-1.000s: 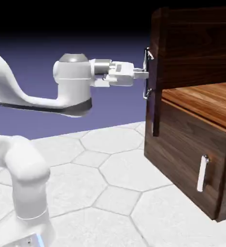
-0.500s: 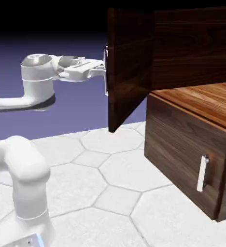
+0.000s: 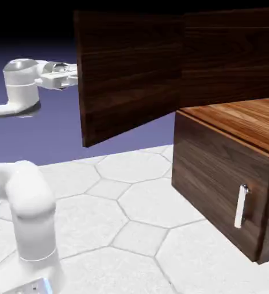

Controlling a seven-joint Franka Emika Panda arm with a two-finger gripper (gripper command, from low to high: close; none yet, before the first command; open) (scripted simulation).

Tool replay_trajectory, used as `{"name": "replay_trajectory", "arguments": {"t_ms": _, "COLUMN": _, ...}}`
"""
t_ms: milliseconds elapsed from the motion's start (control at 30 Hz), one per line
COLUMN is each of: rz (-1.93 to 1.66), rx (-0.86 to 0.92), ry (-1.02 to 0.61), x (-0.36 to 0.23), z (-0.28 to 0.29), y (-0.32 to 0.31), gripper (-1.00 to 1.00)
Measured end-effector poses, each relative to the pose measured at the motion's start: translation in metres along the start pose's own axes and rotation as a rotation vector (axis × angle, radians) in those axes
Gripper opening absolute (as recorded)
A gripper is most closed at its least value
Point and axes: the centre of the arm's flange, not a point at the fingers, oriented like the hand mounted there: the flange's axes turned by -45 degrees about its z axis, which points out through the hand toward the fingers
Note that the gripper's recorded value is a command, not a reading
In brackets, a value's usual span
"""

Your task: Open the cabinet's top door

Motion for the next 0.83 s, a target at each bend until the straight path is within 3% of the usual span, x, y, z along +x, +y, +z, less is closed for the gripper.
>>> {"name": "replay_trajectory", "arguments": {"t_ms": 400, "rz": 0.0, "rx": 0.222, "ry": 0.0, "x": 0.0, "z": -0.106, "y": 0.044, "gripper": -1.0}}
{"name": "replay_trajectory", "arguments": {"t_ms": 833, "rz": 0.0, "rx": 0.403, "ry": 0.0, "x": 0.0, "z": -0.184, "y": 0.097, "gripper": -1.0}}
